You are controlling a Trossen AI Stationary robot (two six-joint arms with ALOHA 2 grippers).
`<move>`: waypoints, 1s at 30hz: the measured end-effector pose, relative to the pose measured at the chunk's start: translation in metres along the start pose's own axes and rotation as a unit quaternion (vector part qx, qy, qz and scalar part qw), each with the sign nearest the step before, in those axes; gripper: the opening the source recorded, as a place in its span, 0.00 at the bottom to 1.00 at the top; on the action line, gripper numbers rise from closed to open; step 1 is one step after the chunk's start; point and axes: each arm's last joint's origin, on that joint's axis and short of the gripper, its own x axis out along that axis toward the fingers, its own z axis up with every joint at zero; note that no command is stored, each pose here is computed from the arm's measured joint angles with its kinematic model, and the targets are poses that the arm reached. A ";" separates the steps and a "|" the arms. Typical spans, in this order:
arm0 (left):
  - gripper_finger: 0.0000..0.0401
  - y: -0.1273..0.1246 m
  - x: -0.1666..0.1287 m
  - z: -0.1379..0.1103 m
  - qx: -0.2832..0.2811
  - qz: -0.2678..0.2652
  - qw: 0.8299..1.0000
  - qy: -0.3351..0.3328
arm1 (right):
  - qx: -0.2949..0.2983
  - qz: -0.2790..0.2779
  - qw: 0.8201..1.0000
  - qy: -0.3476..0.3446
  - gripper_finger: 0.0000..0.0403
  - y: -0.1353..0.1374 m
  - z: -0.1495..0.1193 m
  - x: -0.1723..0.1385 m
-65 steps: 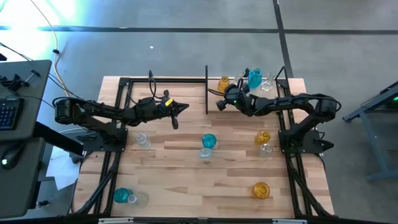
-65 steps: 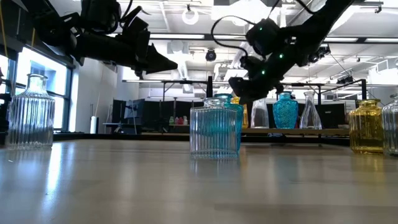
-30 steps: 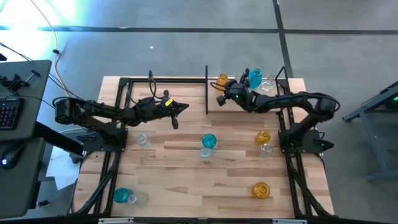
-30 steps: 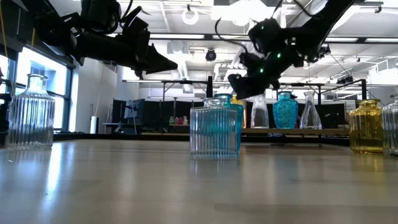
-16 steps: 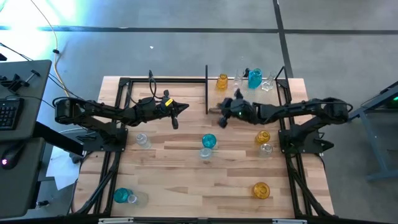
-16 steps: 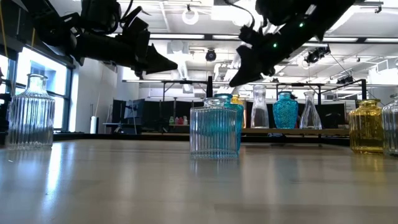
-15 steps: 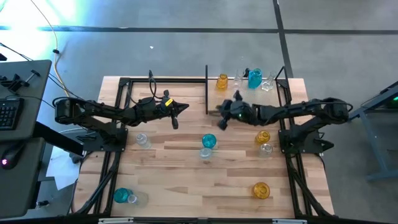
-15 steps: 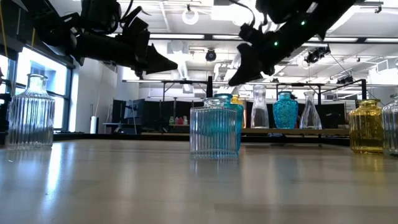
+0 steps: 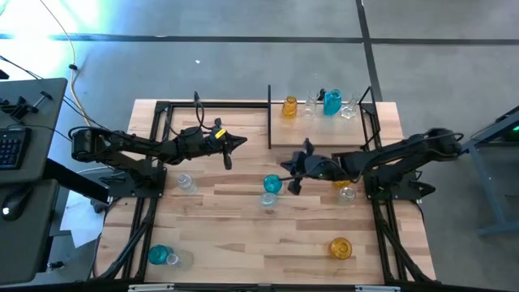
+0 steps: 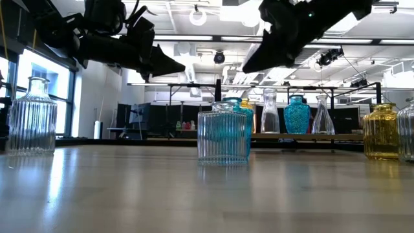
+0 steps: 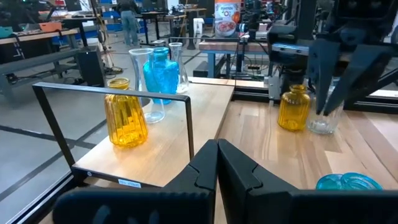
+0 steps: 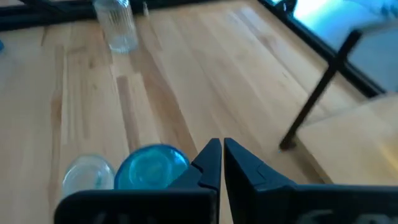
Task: Sort vases onto shelf
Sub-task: Put the bottom yellow vase on the shelf aligned with the other yellow vase
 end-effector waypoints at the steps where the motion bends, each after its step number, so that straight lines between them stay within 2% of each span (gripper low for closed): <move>1: 0.00 0.000 0.000 0.000 0.000 0.000 1.000 0.000 | 0.004 -0.003 1.000 0.013 0.00 0.000 0.001 -0.003; 5: 0.00 0.000 0.000 0.000 0.000 0.000 1.000 0.000 | 0.007 -0.012 0.999 0.053 0.00 0.001 0.009 -0.009; 12: 0.00 0.000 0.000 0.000 0.000 0.000 1.000 0.001 | 0.002 -0.008 0.998 0.061 0.00 0.005 0.030 -0.018; 16: 0.00 0.000 0.000 0.000 0.000 0.000 1.000 0.001 | 0.004 -0.011 0.997 0.075 0.04 0.006 0.039 -0.025; 23: 0.00 0.000 0.000 0.000 0.000 0.000 1.000 0.001 | 0.011 -0.017 0.996 0.092 0.23 0.005 0.055 -0.036; 30: 0.00 0.000 0.000 0.000 0.000 0.000 1.000 0.001 | 0.014 -0.019 0.995 0.100 0.45 0.005 0.054 -0.037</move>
